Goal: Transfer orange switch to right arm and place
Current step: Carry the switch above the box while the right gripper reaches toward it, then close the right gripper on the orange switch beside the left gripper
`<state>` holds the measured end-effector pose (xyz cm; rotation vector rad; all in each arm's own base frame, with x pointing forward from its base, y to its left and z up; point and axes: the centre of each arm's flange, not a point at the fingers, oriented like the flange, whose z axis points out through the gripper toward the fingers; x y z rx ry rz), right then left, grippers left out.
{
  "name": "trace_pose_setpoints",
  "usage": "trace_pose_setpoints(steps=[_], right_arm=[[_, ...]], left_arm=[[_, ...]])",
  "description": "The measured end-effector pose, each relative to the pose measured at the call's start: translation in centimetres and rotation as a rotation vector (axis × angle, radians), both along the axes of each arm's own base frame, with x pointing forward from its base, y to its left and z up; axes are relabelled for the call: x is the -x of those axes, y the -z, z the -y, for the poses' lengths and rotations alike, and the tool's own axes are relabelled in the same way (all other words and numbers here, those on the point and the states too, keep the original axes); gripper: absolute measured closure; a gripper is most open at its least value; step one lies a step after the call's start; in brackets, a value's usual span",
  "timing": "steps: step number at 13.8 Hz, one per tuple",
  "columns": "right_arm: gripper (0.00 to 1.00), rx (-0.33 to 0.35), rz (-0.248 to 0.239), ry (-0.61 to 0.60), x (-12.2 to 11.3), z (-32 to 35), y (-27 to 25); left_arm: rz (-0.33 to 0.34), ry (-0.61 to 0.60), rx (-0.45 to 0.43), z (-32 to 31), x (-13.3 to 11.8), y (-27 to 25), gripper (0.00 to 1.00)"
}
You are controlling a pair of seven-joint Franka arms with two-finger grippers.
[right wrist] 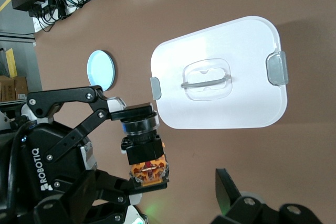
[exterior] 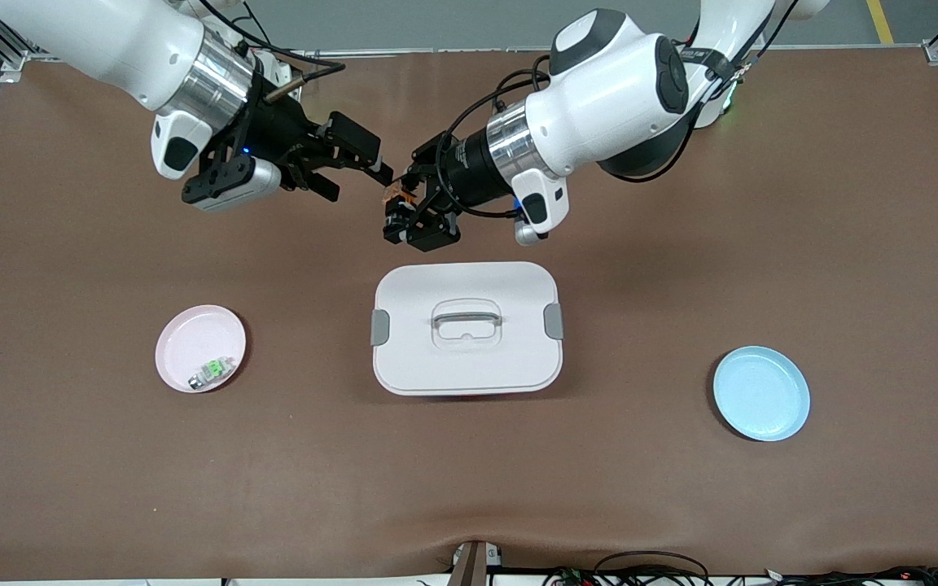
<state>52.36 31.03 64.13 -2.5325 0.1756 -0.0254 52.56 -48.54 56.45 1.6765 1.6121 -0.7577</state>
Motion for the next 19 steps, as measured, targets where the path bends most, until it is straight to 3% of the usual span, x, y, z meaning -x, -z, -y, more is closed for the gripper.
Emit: trace_pose_setpoints(steps=[9, 19], right_arm=[[0.0, 0.0, 0.014, 0.012, 0.5, -2.3, 3.5], [0.0, 0.002, 0.01, 0.0, 0.9, -3.2, 4.1]], left_arm=[[0.0, 0.0, 0.0, 0.0, 0.0, 0.0, 0.28], [0.0, 0.0, 0.0, 0.0, 0.0, 0.0, 0.28]])
